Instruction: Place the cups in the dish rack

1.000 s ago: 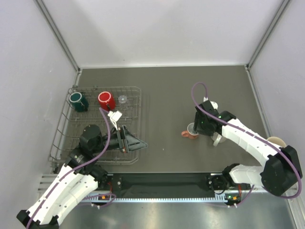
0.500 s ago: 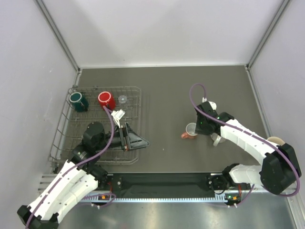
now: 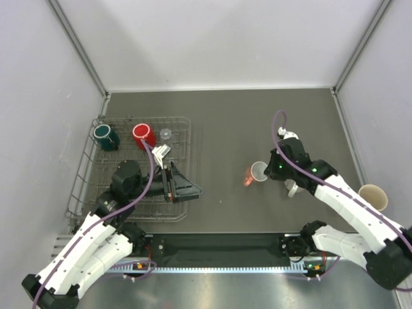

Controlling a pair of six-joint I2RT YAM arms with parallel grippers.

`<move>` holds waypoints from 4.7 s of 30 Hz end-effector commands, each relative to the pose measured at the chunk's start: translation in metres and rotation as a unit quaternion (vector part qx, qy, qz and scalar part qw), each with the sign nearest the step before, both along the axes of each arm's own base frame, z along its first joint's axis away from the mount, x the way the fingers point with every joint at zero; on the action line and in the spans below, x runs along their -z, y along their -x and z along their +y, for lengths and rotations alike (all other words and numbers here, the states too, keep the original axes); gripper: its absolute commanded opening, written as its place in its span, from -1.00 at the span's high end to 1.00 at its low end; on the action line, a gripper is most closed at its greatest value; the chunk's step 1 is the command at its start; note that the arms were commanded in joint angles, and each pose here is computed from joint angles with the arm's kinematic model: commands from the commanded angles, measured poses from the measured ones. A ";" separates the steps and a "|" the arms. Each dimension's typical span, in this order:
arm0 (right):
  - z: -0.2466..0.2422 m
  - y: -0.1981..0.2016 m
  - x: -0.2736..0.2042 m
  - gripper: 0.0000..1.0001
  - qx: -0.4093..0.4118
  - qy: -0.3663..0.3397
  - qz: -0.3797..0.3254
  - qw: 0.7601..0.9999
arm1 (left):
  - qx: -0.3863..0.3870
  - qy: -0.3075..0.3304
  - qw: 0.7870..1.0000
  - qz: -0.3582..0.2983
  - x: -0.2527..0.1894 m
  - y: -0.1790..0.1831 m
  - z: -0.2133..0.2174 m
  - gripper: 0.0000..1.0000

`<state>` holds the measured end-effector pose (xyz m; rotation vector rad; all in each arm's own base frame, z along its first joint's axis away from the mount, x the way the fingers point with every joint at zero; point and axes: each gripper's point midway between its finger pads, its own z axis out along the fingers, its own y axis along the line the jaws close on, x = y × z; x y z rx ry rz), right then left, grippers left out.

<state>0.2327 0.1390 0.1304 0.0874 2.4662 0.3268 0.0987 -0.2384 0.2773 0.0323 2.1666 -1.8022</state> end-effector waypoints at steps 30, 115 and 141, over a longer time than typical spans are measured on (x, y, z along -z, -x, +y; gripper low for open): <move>0.092 0.058 -0.243 1.00 -0.236 -0.458 -0.350 0.782 | 0.042 0.190 0.981 0.002 -0.106 0.003 -0.043 -0.68; 0.045 0.069 -0.112 -0.65 -0.158 -0.177 -0.175 0.956 | -0.419 -0.563 0.711 -0.052 0.079 -0.231 0.260 1.00; 0.051 0.081 -0.110 -0.65 -0.205 -0.204 -0.211 0.934 | -0.469 -0.573 0.671 0.036 0.165 -0.298 0.311 1.00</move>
